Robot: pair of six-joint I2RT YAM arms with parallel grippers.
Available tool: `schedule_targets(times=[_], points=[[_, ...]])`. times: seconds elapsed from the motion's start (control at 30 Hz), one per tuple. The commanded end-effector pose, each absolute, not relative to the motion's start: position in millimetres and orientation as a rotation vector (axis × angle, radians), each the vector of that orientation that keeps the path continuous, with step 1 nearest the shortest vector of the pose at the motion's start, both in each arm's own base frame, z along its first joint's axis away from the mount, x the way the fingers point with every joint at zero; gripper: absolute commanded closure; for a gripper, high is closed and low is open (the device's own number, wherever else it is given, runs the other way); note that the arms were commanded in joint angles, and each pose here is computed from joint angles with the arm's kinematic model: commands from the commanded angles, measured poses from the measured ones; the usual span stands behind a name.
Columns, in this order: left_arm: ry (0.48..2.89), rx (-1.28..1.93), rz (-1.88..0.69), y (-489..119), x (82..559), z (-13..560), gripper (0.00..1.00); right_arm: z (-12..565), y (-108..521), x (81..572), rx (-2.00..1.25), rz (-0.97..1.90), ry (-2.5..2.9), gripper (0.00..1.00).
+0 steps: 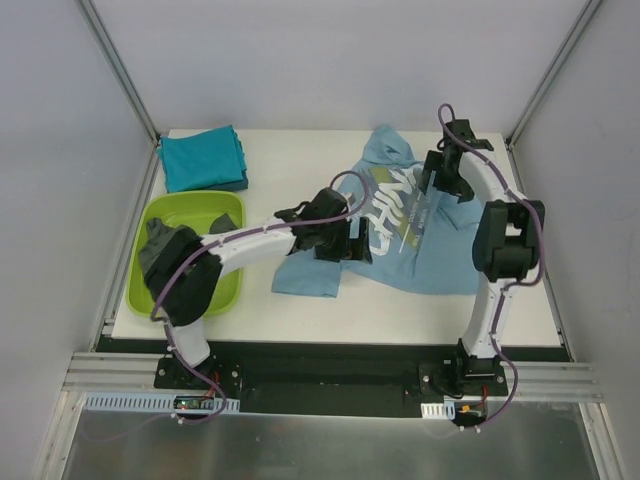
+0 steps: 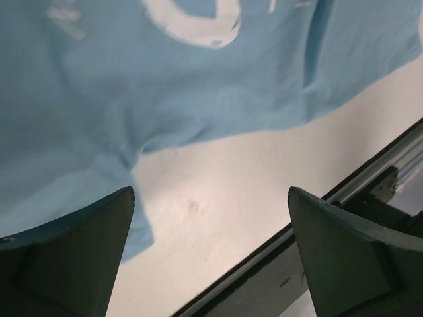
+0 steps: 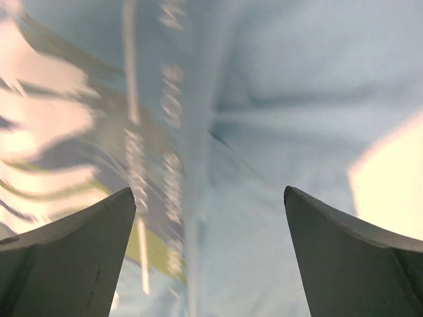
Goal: Fold and stack the t-shirts
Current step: Flatten out the tshirt
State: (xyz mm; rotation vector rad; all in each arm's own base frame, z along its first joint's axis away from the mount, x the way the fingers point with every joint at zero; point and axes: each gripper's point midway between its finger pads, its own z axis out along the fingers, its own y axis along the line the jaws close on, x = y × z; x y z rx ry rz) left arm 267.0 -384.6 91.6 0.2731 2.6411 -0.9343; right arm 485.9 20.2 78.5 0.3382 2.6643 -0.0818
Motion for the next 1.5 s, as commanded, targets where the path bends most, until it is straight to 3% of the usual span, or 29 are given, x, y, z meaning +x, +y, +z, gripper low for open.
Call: schedule_targets(times=[0.0,0.13,0.3,0.43,0.63,0.8,0.97,1.03,1.1,1.13,1.47], points=[[2.524,0.205,-0.737,-320.1,254.8,121.7,0.01,157.7,-26.2,416.4,0.554,-0.328,2.484,0.04],[2.562,0.086,-0.507,-256.3,231.6,97.0,0.01,149.5,-34.9,350.2,0.71,-0.311,2.392,0.04],[2.607,-0.051,-0.402,-220.1,212.7,74.5,0.01,133.1,-23.0,293.4,0.765,-0.155,2.338,0.04],[2.578,-0.192,-0.292,-201.8,219.8,62.8,0.02,121.2,-23.6,270.0,0.736,-0.144,2.331,0.04],[2.602,-0.311,-0.198,-190.8,234.5,45.3,0.14,118.3,-16.9,260.2,0.669,-0.093,2.337,0.04],[2.677,-0.303,-0.14,-193.4,233.7,26.8,0.25,117.6,-24.5,255.8,0.677,-0.143,2.322,0.04],[2.758,-0.298,-0.16,-195.3,217.7,15.0,0.51,115.6,-31.9,253.0,0.714,-0.187,2.316,0.04],[2.78,-0.31,-0.143,-192.1,212.0,7.9,0.67,113.8,-35.1,252.1,0.73,-0.205,2.318,0.04],[2.785,-0.307,-0.105,-188.6,212.4,2.8,0.94,111.4,-38.0,250.4,0.751,-0.216,2.32,0.04],[2.786,-0.305,-0.094,-188.6,213.6,1.2,1.0,109.7,-38.2,248.9,0.765,-0.215,2.323,0.04],[2.737,-0.278,-0.065,-188.8,227.2,8.0,1.0,60.8,-74.8,217.2,1.182,-0.147,2.378,0.03]])
